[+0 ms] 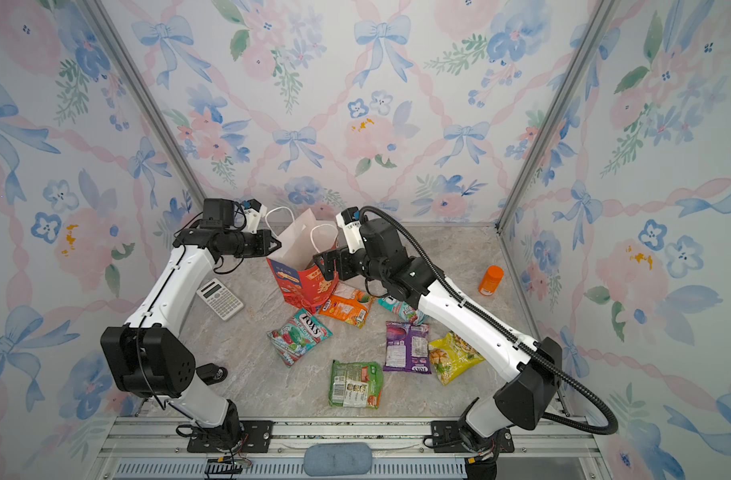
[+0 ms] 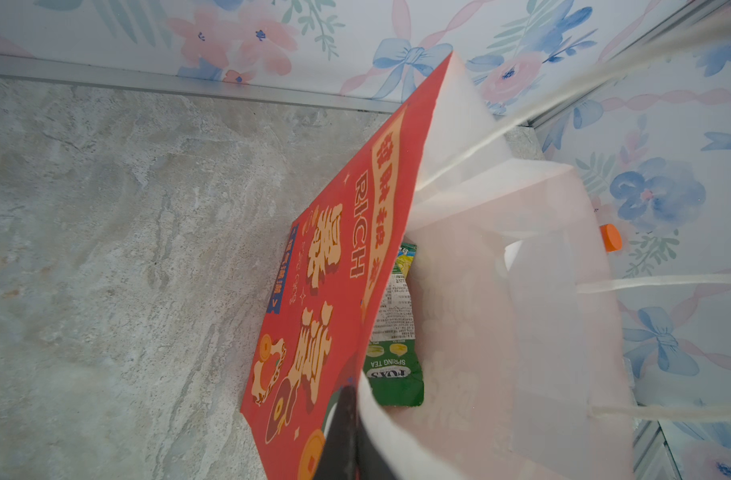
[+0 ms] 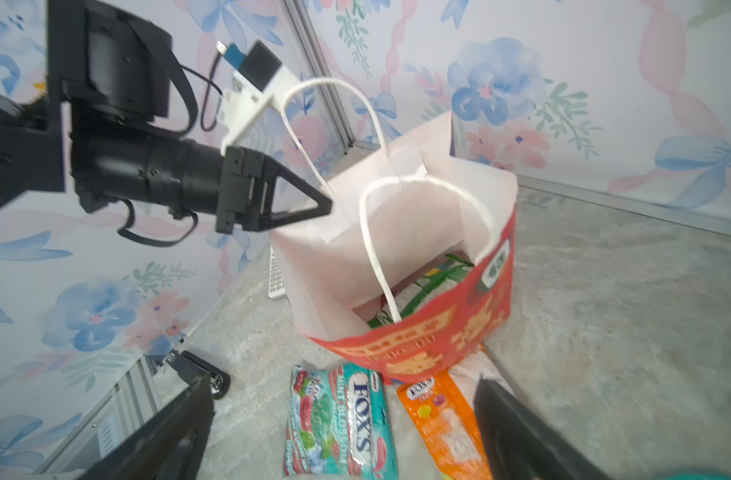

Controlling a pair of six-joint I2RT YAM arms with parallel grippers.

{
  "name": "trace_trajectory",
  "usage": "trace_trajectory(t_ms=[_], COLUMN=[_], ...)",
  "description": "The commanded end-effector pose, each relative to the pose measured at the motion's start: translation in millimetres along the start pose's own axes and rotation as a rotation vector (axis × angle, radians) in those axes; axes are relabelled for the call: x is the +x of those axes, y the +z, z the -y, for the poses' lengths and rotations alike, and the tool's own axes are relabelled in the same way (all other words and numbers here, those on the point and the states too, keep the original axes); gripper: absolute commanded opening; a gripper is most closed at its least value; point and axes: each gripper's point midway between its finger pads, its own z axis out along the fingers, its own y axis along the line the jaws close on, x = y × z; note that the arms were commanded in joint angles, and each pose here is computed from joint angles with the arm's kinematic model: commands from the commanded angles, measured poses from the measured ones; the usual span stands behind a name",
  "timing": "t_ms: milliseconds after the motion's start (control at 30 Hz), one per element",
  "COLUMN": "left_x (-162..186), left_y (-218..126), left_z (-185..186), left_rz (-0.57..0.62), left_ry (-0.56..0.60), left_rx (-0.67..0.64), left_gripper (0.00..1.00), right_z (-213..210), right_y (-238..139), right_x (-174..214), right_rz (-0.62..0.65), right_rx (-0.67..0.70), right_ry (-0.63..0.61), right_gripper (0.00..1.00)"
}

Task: Place the snacks into the paper bag
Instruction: 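Move the right gripper back down to the purple packet on the table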

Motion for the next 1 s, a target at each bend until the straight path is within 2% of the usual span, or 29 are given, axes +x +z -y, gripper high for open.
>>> trace_trajectory(t_ms=[0,200,367,467,633,967], left_x=[10.5,10.0,10.7,10.2,10.7,11.3], left_y=[-3.0,-4.5,-4.6,-4.9,-3.7,-3.3], left_z=[0.4,1.5,1.0,0.5,-0.1,-0.1], left_rz=[-0.026,-0.022,-0.023,-0.022,-0.024,-0.026], left_ry=[-0.020,-0.016,-0.015,-0.015,-0.016,-0.019], left_rx=[0.003,0.003,-0.001,-0.002,-0.003,-0.002], left_gripper=[0.00,0.00,0.00,0.00,0.00,0.00], right_z=[33.4,69.8,76.9,76.7,86.3,137.1], right_y=[-8.4,-12.1,-16.4,-21.6,-28.6,-37.3], right_x=[30.8,117.3,187.3,219.3,241.8,234.0], right_rz=[-0.041,-0.239,-0.376,-0.450,-0.499,-0.476], right_rx=[0.103,0.208,0.224,0.247,0.311,0.417], right_ry=[0.042,0.135,0.257,0.268,0.250,0.300], right_gripper=[1.00,1.00,1.00,1.00,1.00,0.99])
